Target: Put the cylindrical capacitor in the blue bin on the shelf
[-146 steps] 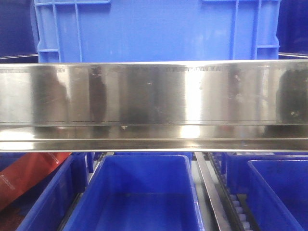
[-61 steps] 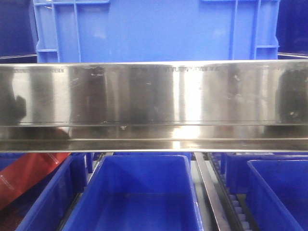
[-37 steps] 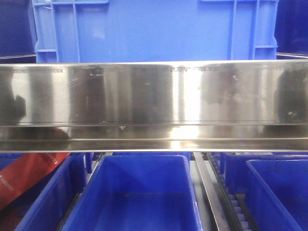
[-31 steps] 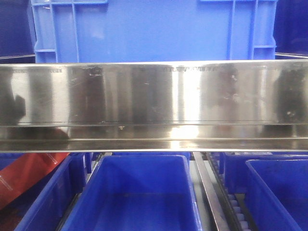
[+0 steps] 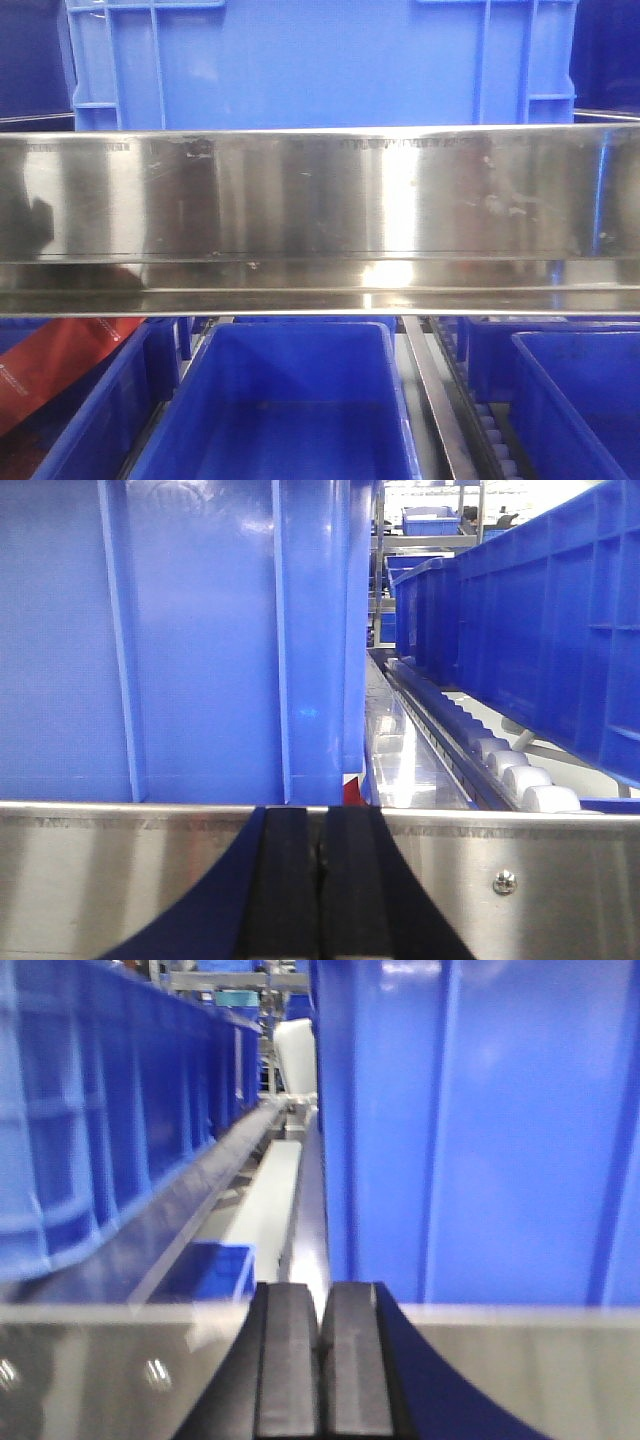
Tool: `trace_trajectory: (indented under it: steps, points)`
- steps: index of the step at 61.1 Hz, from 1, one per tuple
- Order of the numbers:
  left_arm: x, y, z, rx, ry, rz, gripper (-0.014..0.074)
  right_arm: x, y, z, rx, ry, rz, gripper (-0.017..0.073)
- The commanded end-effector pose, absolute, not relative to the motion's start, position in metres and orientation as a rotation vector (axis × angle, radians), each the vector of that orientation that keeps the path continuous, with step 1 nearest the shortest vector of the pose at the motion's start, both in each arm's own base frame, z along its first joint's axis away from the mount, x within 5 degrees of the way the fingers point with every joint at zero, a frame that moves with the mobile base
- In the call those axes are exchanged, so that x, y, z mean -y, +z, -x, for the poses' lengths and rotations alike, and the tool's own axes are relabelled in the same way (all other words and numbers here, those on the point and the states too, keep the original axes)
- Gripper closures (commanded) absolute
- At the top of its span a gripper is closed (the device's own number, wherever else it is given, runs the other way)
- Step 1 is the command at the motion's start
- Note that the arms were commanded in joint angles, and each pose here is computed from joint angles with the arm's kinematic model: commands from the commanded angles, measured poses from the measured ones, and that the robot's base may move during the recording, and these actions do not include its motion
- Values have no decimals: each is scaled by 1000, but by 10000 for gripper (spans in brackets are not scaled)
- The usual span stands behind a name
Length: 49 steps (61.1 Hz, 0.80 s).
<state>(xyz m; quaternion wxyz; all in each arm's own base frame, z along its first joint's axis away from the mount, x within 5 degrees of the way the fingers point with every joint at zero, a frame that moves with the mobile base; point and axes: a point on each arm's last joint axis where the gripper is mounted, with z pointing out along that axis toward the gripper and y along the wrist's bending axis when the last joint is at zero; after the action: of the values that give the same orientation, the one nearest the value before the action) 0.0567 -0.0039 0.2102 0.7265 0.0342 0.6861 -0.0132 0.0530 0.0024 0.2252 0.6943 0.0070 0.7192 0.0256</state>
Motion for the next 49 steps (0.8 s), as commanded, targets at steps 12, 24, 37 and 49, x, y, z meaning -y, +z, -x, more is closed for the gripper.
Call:
trace_trajectory:
  steps: [12, 24, 37, 49]
  points:
    - [4, 212, -56, -1491, -38, -62, 705, -1, 205, -56, -1574, 33, -25, 721]
    - [4, 212, -56, -1491, -38, -62, 705, -1, 205, -56, -1572, 30, -23, 721]
    - [4, 212, -56, -1491, -38, -62, 705, -1, 205, -56, -1572, 30, -23, 721]
    - [4, 212, -56, -1491, -38, -62, 705, -1, 205, -56, -1572, 30, -23, 721]
